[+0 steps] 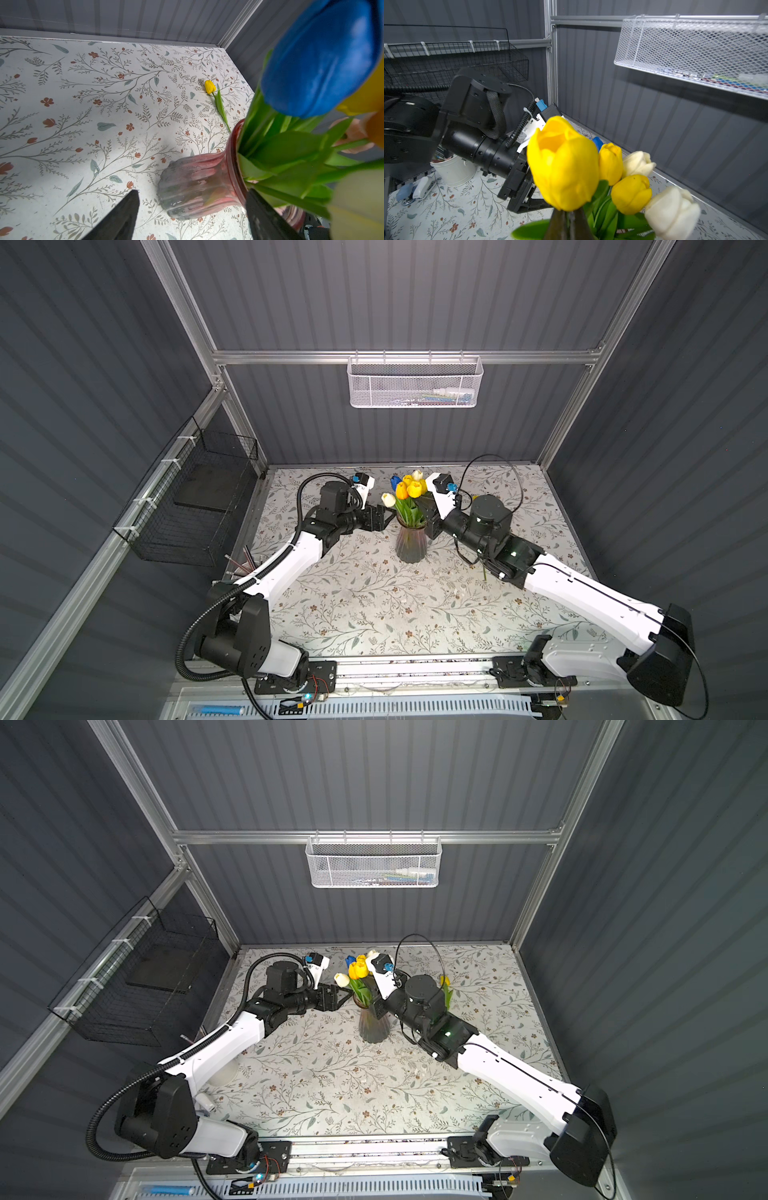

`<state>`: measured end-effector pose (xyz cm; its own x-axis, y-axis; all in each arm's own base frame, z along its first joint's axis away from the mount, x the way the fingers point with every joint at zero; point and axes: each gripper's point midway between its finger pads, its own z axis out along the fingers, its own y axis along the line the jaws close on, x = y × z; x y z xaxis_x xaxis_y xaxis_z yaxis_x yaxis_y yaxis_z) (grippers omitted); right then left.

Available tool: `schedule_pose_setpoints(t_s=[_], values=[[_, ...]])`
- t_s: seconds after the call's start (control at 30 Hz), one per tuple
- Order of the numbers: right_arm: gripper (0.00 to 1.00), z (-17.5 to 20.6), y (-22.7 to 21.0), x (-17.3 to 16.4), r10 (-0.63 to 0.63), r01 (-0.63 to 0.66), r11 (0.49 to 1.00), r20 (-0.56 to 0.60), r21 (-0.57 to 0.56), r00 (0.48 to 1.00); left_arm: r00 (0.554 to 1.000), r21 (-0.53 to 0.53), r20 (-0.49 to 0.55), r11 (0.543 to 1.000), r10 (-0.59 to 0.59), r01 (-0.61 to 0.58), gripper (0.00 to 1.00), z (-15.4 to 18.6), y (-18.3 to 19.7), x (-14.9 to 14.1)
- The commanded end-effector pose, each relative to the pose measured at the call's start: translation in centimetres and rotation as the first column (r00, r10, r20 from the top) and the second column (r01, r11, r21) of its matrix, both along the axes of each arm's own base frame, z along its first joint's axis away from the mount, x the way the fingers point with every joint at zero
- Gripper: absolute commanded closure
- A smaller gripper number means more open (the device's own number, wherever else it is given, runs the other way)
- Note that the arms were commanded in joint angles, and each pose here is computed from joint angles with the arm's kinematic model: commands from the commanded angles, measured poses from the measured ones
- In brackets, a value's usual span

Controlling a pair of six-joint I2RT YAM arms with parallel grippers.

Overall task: Pick out yellow flowers from the vase
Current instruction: Pick up the flower from the vase.

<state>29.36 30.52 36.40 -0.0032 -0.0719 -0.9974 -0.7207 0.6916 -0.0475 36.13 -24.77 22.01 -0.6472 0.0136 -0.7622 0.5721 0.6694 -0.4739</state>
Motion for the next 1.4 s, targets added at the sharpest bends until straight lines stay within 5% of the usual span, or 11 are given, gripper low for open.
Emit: schedule_pose_setpoints(t_s=[0.0,0.97,1.37], values=[[1.0,1.8,-0.3,-1.1,0.034,-0.034,0.999,0.016,0.026,0.999,1.0,0.004,-0.005,1.0,-0.001,0.001,0.18,-0.3,-0.1,0.1],[1.0,15.3,-6.8,-9.2,0.098,-0.139,0.96,0.172,0.242,0.98,1.0,0.017,0.001,0.999,0.03,-0.03,0.18,-0.6,0.2,0.5],[1.0,14.0,-8.6,-11.2,0.129,-0.122,0.975,-0.025,0.188,0.991,0.999,0.036,0.024,0.998,0.045,-0.046,0.18,-0.2,0.6,0.7]])
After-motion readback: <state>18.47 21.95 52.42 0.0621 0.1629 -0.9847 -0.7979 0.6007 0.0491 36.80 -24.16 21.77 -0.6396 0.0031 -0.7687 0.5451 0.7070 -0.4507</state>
